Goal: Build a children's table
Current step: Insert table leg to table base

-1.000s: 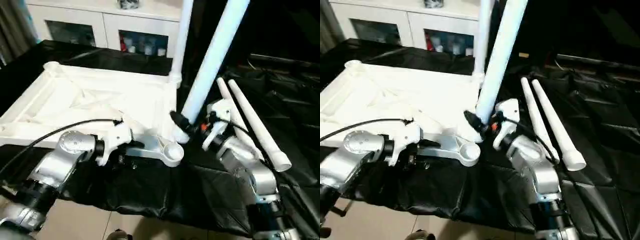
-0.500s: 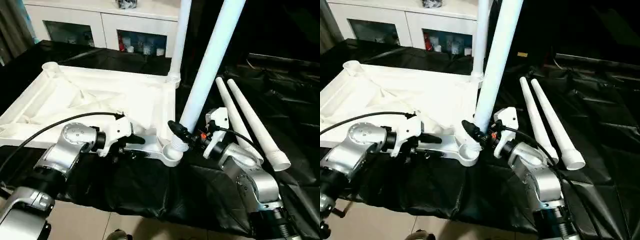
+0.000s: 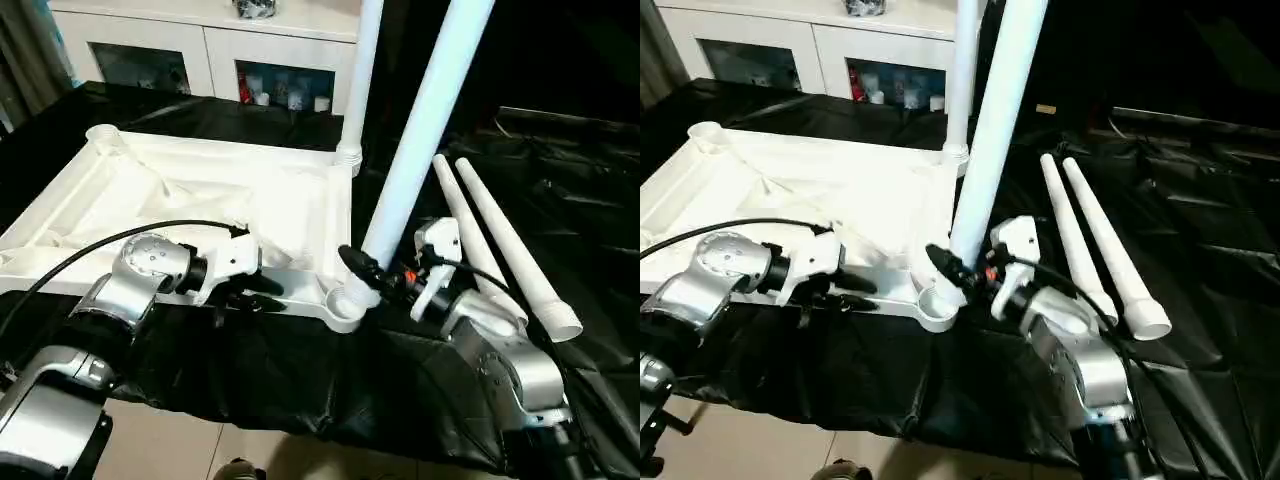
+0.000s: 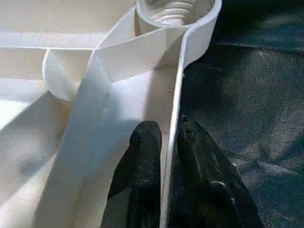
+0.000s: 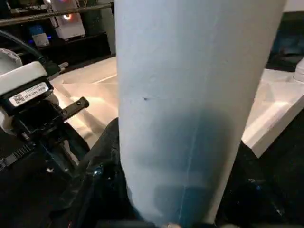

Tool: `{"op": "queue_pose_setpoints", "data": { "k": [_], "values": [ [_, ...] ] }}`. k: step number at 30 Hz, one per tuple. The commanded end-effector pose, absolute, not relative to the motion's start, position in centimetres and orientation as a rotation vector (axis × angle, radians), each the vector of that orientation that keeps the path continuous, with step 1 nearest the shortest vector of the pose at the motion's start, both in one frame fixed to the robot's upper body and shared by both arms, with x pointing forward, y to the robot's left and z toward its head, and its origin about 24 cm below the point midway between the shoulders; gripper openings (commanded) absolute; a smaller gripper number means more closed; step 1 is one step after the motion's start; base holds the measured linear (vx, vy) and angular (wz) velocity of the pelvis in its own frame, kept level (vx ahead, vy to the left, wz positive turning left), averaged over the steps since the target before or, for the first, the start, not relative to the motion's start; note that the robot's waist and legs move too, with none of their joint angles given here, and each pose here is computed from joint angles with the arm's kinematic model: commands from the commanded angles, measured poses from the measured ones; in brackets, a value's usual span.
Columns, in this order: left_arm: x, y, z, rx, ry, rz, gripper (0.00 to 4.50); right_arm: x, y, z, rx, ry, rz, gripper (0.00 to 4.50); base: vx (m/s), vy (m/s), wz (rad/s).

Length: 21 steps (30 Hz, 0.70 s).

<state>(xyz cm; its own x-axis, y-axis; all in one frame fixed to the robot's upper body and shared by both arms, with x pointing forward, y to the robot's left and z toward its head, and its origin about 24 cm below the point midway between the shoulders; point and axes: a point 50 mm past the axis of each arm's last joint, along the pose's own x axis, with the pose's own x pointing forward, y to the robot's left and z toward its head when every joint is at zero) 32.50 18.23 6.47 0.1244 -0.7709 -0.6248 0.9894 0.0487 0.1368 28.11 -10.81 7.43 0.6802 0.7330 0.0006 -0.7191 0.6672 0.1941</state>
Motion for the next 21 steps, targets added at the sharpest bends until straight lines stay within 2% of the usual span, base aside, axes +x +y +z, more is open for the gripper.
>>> {"op": "queue_pose_setpoints", "data": {
  "k": [1, 3, 4, 7, 8, 12, 14, 21],
  "values": [
    [32.7, 18.0, 6.6, 0.645, 0.439, -1.425, 0.45, 28.1, -10.8, 8.2, 0.170, 0.051, 0.834, 1.90, 0.000, 0.000, 0.00],
    [32.7, 18.1, 6.5, 0.645, 0.447, -1.423, 0.39, 28.1, -10.8, 8.2, 0.169, 0.051, 0.835, 1.90, 0.000, 0.000, 0.00],
    [32.8, 18.1, 6.5, 0.635, 0.444, -1.412, 0.16, 28.1, -10.8, 8.2, 0.169, 0.054, 0.836, 1.90, 0.000, 0.000, 0.00],
    [33.1, 17.9, 6.6, 0.607, 0.432, -1.384, 0.05, 28.2, -10.8, 7.8, 0.150, 0.069, 0.834, 1.90, 0.000, 0.000, 0.00],
    [33.1, 17.4, 6.8, 0.550, 0.415, -1.371, 0.05, 28.4, -10.8, 7.4, 0.130, 0.092, 0.831, 1.90, 0.000, 0.000, 0.00],
    [33.2, 16.3, 6.9, 0.489, 0.393, -1.356, 0.00, 28.7, -11.0, 7.0, 0.110, 0.108, 0.813, 1.90, 0.000, 0.000, 0.00],
    [33.2, 14.6, 6.3, 0.464, 0.369, -1.315, 0.00, 29.4, -11.3, 6.7, 0.112, 0.114, 0.774, 1.90, 0.000, 0.000, 0.00],
    [32.6, 12.9, 5.2, 0.465, 0.352, -1.301, 0.00, 30.5, -11.5, 6.4, 0.098, 0.097, 0.739, 1.90, 0.000, 0.000, 0.00]
  ]
}}
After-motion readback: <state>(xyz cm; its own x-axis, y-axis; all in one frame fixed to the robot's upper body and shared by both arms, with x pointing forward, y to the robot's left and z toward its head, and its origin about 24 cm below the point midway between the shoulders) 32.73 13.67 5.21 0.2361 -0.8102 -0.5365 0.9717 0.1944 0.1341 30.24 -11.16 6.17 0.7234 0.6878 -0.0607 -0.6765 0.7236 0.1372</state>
